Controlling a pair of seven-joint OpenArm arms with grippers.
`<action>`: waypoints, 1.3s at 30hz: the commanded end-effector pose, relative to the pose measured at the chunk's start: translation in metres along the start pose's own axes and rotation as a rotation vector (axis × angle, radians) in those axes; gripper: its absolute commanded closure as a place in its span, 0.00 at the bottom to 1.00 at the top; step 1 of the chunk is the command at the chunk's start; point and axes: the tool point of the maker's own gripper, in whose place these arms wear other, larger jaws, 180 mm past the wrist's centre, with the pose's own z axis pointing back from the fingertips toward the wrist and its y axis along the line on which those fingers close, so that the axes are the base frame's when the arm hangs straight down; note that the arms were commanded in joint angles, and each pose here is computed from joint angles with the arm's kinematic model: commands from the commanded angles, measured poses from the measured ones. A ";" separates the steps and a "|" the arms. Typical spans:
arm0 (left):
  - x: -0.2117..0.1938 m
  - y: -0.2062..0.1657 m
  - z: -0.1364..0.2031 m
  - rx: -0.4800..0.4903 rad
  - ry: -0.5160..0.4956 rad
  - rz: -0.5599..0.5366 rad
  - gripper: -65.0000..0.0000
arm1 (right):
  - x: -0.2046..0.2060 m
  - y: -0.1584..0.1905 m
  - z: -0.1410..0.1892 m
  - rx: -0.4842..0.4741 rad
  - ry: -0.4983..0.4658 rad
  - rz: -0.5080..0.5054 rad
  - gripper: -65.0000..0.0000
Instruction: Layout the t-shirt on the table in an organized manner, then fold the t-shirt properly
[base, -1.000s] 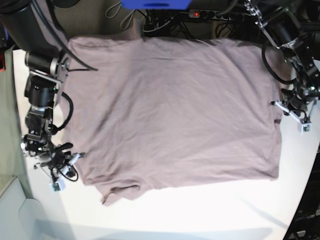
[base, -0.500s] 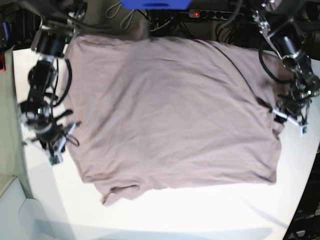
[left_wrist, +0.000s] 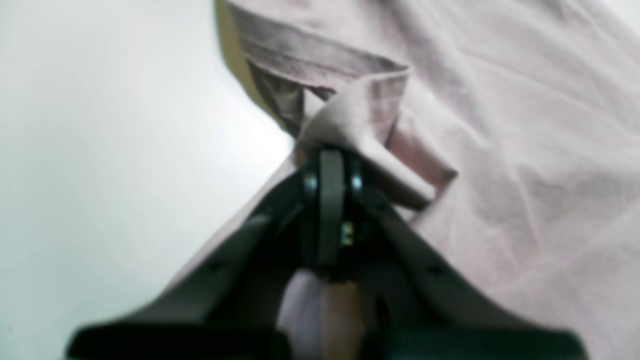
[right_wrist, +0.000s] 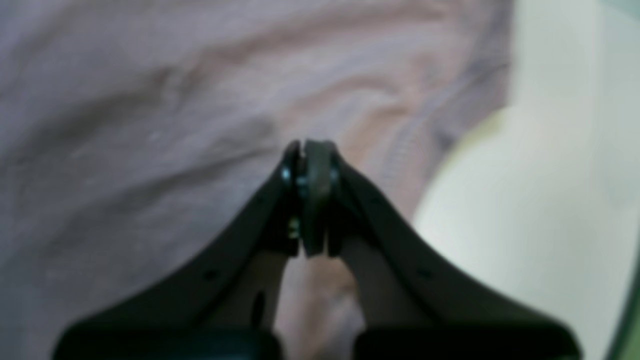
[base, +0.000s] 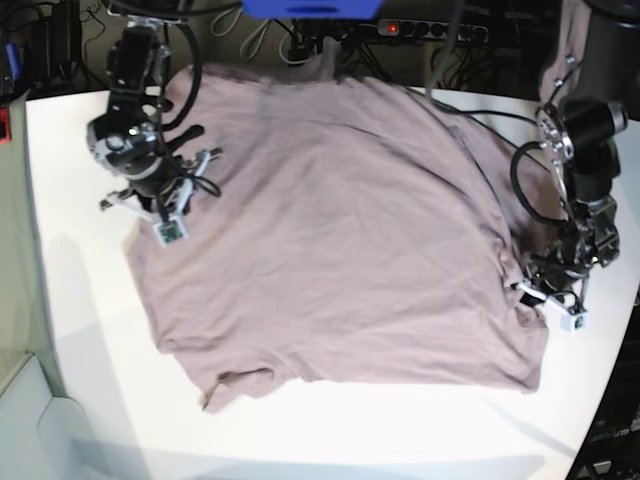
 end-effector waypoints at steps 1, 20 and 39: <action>0.012 0.010 0.005 0.021 0.000 -0.017 1.00 | 0.005 -0.001 -0.003 0.005 -0.021 -0.011 1.00; -0.098 0.072 0.040 0.122 0.168 0.044 1.00 | -0.002 -0.100 -0.091 0.028 0.045 -0.166 1.00; -0.155 0.091 0.135 0.278 0.268 0.009 1.00 | 0.065 -0.103 -0.053 -0.060 -0.161 -0.015 1.00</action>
